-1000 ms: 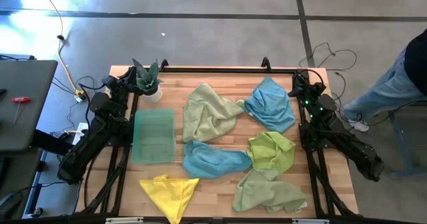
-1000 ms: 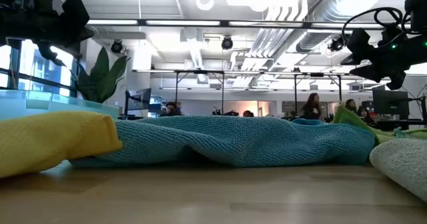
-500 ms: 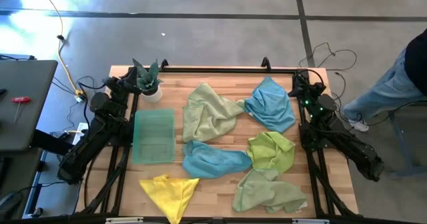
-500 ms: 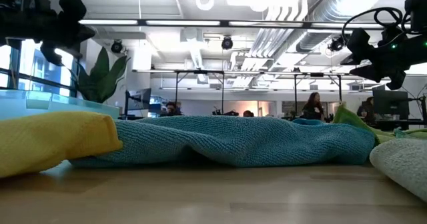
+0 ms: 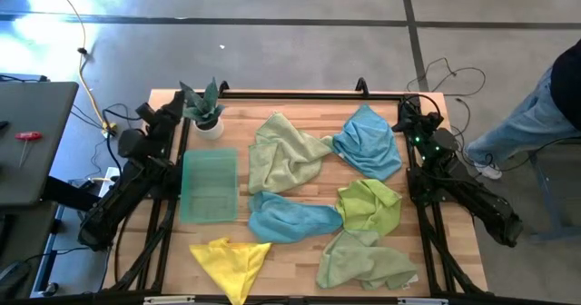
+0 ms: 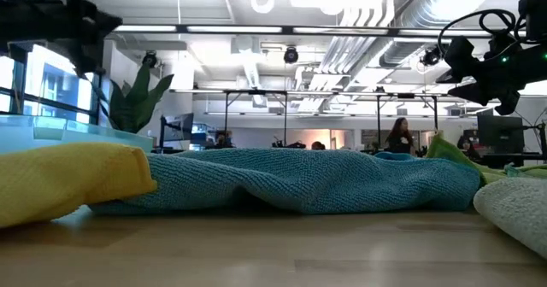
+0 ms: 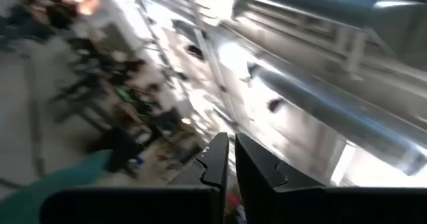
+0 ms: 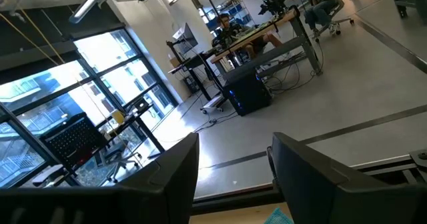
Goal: Fold microfiber towels
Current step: Adjust the top green microfiber towel
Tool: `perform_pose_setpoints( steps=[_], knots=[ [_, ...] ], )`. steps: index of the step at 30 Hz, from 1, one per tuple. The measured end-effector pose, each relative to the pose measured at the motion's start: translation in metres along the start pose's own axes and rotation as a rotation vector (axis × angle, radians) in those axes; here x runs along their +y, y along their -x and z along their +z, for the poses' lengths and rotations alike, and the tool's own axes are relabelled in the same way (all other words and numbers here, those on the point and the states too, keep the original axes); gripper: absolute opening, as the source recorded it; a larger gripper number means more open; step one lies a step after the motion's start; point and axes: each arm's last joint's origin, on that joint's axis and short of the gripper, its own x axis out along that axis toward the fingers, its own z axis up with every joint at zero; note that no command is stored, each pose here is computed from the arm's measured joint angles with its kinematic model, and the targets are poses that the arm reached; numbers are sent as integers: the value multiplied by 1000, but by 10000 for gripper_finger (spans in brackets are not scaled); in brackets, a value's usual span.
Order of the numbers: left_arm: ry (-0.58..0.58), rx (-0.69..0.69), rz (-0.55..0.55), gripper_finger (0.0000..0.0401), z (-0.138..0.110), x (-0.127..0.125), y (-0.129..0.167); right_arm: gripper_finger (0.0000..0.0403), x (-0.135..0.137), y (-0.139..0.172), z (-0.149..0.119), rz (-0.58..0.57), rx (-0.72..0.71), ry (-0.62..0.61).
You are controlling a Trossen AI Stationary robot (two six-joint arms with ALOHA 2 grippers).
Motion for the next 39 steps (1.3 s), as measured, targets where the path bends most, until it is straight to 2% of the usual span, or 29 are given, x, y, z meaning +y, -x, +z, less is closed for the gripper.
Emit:
perform_pose_setpoints(
  steps=[4, 8, 13, 21, 24, 27, 31, 35, 37, 39],
  knots=[
    [4, 29, -115, 19, 2, -8, 0, 181, 0, 0, 0, 0, -1, 0],
    [26, 7, -166, 19, 10, -20, 0, 181, 0, 0, 0, 0, 0, 0],
    [-78, -29, -238, 19, 23, -42, 0, 181, 0, 0, 0, -1, 0, 0],
    [-179, -97, -324, 19, 42, -71, 3, 181, 0, 0, 0, 0, -1, 0],
    [-172, -89, -345, 19, 44, -75, 4, 181, 0, 0, 0, 0, 0, 0],
    [-113, -77, -355, 19, 44, -76, 2, 181, 0, 0, 0, 0, 0, 0],
    [-67, -47, -419, 19, 45, -79, -4, 181, 0, 0, 0, 0, 0, 0],
    [-128, -89, -462, 19, 46, -80, -13, 181, 0, 0, 0, -1, -1, 0],
    [-192, -101, -437, 19, 45, -77, -20, 181, 0, 0, 0, -1, -1, 0],
    [-183, -101, -384, 19, 43, -72, -27, 181, 0, 0, 0, 0, 0, 0]
  ],
)
